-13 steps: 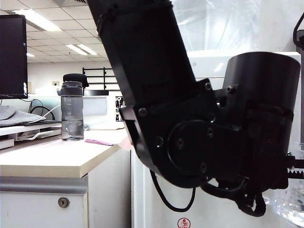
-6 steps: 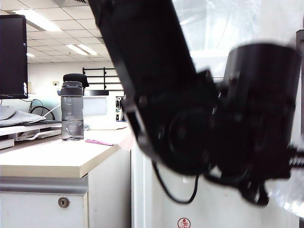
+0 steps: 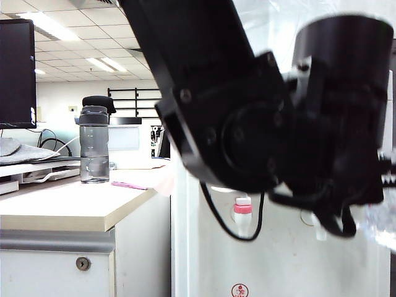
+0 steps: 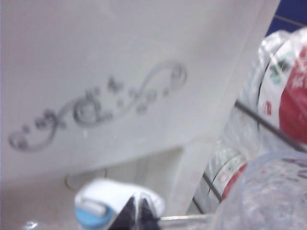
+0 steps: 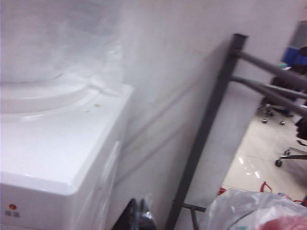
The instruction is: Pick up the plastic mug from the left desk, go to the cold water outlet of the water dispenser, press the vertical switch to get some water, then put the mug back on the desk.
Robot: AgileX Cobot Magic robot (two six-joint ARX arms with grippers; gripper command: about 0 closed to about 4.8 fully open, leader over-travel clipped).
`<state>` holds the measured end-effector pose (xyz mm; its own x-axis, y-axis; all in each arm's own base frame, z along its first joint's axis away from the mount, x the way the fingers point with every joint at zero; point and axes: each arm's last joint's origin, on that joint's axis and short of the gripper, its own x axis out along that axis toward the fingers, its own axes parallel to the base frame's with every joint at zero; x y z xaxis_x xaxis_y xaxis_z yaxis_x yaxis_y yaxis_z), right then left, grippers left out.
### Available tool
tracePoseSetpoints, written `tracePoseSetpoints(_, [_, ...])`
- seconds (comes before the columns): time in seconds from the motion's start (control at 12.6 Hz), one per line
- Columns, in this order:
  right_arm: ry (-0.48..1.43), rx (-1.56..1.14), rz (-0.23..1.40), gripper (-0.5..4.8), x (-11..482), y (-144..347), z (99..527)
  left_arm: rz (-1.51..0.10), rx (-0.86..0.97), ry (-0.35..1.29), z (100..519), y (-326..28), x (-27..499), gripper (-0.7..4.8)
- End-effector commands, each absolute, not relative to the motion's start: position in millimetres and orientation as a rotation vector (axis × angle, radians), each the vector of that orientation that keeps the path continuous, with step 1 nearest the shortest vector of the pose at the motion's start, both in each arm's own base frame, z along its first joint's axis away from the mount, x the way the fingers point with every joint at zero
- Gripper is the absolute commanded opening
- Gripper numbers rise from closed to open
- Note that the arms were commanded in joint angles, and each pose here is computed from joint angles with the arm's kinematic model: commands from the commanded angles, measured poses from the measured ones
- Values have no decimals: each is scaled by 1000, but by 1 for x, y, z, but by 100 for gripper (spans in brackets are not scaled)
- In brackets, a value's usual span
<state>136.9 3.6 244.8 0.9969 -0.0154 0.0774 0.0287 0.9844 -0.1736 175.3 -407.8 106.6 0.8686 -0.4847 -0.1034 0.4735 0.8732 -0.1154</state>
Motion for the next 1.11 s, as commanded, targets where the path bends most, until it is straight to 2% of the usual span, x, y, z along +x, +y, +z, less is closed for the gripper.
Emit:
tracePoseSetpoints(0.08, [-79, -178, -48, -1, 128, 0, 248, -508, -174, 82, 129, -409, 174, -5])
tracePoseSetpoints(0.79, [-170, -126, -62, -1, 81, -1, 252, -508, -220, 50, 181, -402, 172, -5])
tracePoseSetpoints(1.11, [-125, -127, -58, -1, 71, -1, 244, -507, -232, 41, 198, -398, 171, -5])
